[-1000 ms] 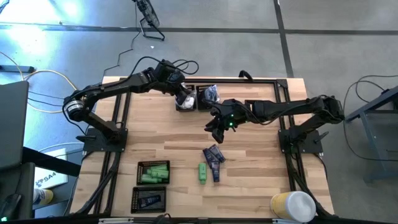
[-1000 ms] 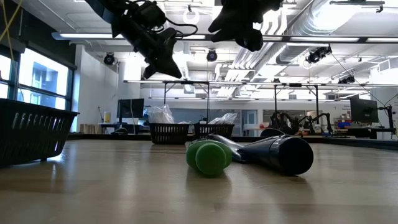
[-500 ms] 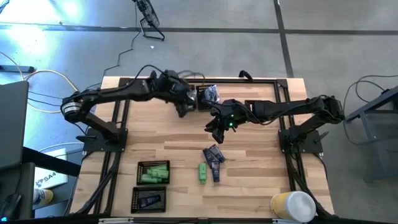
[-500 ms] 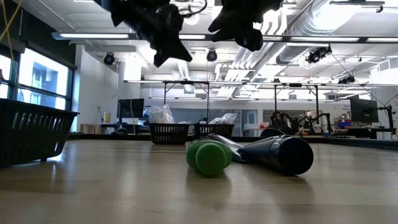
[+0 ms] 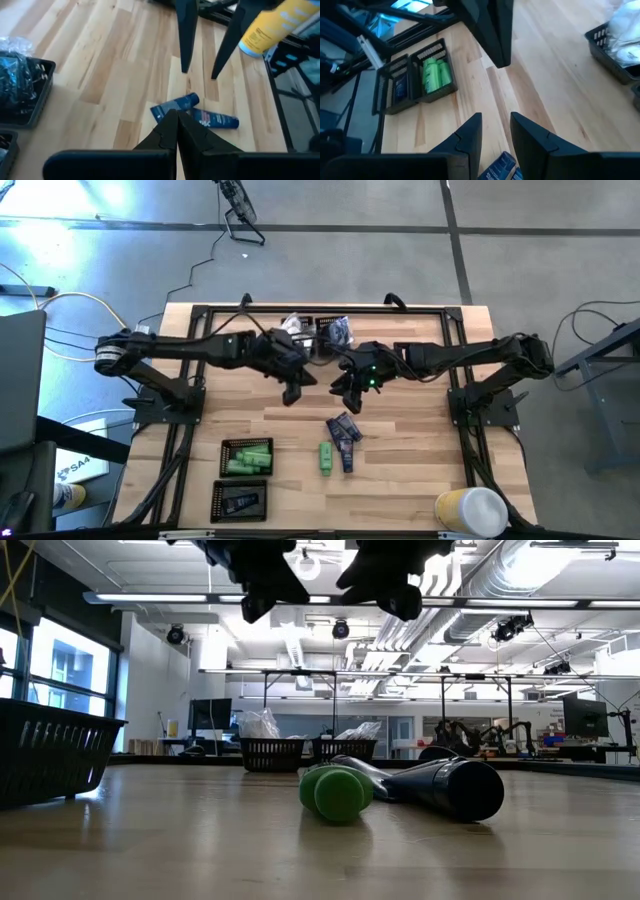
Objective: Pick & Place Travel size toiletries
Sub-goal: Put the dark blue shave cream into the bottom left basket
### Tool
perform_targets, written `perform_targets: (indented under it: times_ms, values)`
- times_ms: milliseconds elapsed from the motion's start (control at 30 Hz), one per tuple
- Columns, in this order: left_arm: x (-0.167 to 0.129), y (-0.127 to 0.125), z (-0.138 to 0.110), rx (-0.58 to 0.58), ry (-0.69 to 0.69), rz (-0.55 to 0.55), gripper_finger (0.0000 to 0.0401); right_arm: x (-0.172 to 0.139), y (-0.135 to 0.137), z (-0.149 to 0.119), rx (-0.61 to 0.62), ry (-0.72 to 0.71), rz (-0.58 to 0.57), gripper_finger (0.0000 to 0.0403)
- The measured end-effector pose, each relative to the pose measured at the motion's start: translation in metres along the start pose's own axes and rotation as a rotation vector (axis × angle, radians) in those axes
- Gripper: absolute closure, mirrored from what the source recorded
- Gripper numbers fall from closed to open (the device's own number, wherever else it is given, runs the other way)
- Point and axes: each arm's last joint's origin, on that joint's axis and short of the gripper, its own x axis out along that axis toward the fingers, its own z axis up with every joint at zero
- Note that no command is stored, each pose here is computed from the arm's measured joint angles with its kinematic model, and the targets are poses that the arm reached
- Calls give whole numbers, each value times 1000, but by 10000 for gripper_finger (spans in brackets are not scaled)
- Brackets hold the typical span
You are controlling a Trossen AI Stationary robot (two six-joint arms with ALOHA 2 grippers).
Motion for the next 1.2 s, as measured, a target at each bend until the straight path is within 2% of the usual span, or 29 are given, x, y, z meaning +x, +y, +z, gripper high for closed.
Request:
perform_targets:
  times_ms: [267, 533, 733, 967, 1200]
  values:
    - [4, -29, -5, -71, -49, 80, 401, 1, 8, -5, -90, 29, 28, 309]
    - [5, -56, -14, 12, -42, 59, 401, 1, 14, -8, -104, 35, 43, 309]
    - [4, -56, -18, 90, -4, 61, 401, 1, 12, -7, -81, 9, -9, 309]
    - [-38, -54, -21, 183, 23, 113, 401, 1, 10, -4, 9, -53, -83, 309]
    - [-64, -41, -58, 168, -39, 73, 401, 0, 9, 0, 66, -126, -156, 309]
